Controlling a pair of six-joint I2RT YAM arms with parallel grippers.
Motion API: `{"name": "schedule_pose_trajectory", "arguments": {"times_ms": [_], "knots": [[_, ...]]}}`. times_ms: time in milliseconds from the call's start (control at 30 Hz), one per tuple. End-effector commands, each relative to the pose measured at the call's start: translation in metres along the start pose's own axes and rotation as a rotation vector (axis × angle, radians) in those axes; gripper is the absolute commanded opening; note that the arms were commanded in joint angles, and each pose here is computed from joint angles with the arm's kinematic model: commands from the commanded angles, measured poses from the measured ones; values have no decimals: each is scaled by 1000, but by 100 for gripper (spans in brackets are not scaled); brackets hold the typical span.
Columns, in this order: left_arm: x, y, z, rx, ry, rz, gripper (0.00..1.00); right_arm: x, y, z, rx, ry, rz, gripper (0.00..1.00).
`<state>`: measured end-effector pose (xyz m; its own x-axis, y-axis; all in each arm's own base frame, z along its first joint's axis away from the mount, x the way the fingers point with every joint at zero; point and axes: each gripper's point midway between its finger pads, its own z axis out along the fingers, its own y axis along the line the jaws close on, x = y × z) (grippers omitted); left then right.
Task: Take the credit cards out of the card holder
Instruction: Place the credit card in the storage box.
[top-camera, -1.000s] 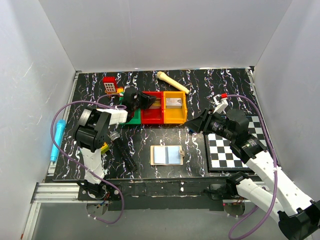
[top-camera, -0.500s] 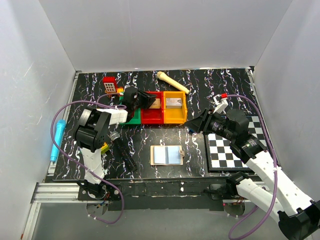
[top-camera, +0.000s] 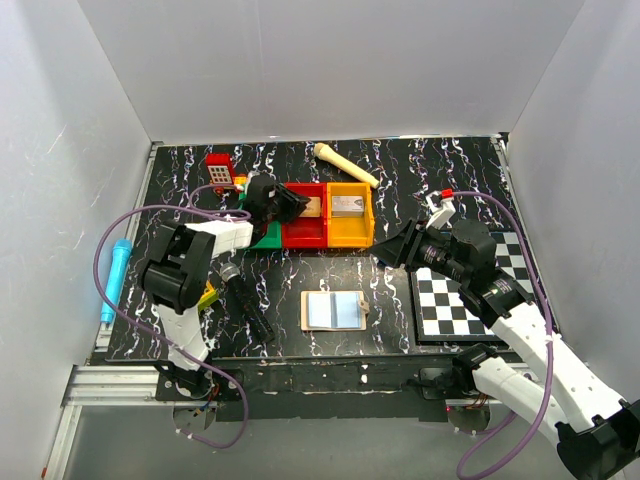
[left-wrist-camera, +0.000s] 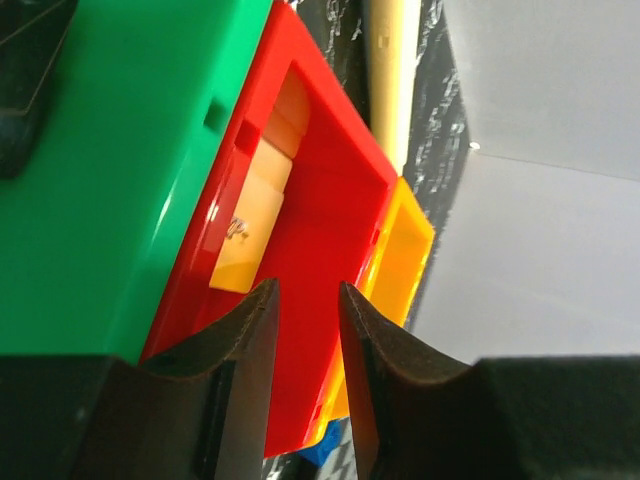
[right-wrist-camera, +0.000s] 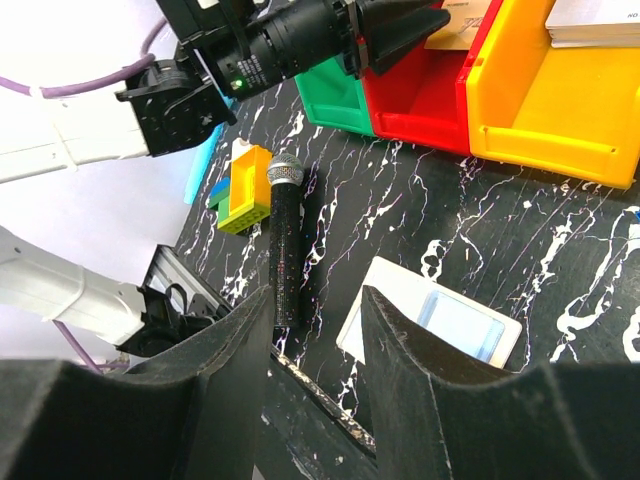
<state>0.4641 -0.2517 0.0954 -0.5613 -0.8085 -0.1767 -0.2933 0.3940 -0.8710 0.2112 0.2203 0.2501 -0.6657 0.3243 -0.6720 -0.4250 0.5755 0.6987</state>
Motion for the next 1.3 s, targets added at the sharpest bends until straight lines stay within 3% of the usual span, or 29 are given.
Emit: {"name": "schedule_pose_trajectory", "arguments": {"times_ms": [0, 233, 433, 567, 900, 1267], "knots": [[-1, -6, -28, -95, -79, 197, 30, -7, 4, 0, -20, -32, -29, 48], [-3, -1, -43, -242, -135, 495, 29, -5, -1, -2, -4, -37, -46, 48], [4, 7, -35, -329, -121, 647, 9, -4, -3, -2, -2, -34, -51, 48], [3, 19, -28, -388, -116, 678, 0, -3, -4, -3, 4, -33, -59, 48], [10, 47, -20, -457, -78, 693, 0, -4, -6, -3, 14, -37, -67, 48], [3, 49, 9, -474, -82, 723, 0, -3, -9, -3, 33, -28, -68, 48]]}}
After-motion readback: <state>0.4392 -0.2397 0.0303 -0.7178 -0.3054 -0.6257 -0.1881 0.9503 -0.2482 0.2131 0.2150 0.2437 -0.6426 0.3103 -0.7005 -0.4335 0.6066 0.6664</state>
